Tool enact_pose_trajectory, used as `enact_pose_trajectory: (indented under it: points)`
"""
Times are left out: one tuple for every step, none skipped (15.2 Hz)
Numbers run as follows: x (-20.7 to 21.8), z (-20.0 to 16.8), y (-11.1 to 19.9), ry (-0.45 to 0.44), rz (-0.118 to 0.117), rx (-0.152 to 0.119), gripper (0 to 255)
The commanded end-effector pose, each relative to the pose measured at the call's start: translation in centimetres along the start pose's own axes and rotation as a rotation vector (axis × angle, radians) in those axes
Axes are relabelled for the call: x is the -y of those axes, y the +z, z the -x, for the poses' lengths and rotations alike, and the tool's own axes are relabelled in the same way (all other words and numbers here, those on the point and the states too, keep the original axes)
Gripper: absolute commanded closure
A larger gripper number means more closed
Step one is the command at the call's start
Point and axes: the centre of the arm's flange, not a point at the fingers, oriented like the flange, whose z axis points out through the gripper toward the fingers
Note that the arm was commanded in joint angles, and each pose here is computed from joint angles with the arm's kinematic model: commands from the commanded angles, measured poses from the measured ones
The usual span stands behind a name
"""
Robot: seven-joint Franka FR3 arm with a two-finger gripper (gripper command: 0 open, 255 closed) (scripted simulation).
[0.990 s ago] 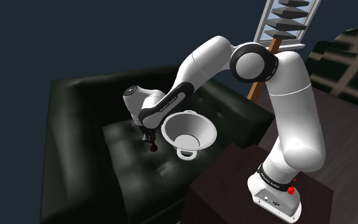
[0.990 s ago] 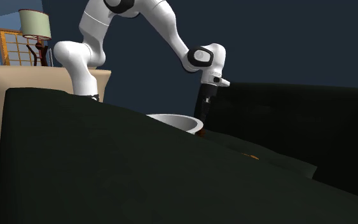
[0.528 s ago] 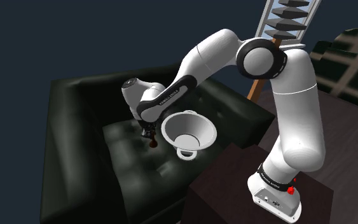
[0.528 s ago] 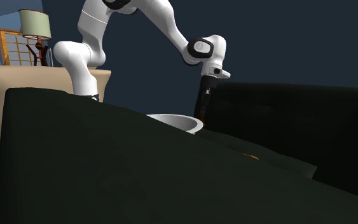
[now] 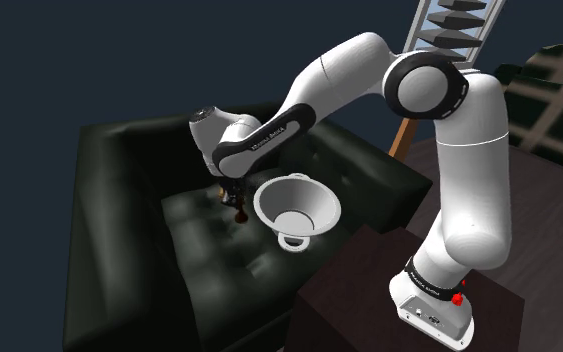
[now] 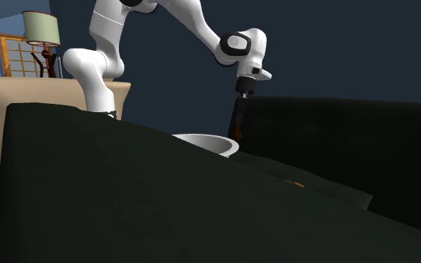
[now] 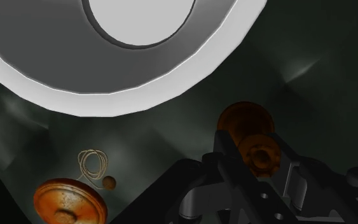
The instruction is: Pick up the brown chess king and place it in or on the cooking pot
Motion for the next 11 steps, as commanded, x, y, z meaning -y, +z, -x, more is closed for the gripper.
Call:
enact_pose_trajectory:
  points:
    - [-0.1, 0.2, -1.0, 0.000, 0.000, 0.000, 255]
    - [-0.2, 0.3, -1.5, 0.000, 0.000, 0.000, 255]
    - [-0.3, 0.4, -2.0, 0.000, 0.000, 0.000, 255]
    - [-0.4, 0.5, -2.5, 0.000, 0.000, 0.000, 255]
    - [-0.5, 0.6, -3.0, 0.000, 0.000, 0.000, 255]
    - [-0.6, 0.7, -3.6, 0.000, 0.000, 0.000, 255]
    - [-0.7, 0.8, -4.1, 0.000, 0.000, 0.000, 255]
    - [-0.8, 0.9, -4.6, 0.000, 0.000, 0.000, 255]
    - [-0.9, 1.0, -5.1, 0.000, 0.000, 0.000, 255]
    - [-1.0, 1.1, -5.6, 0.000, 0.000, 0.000, 255]
    - [-1.1, 1.2, -6.1, 0.000, 0.000, 0.000, 255]
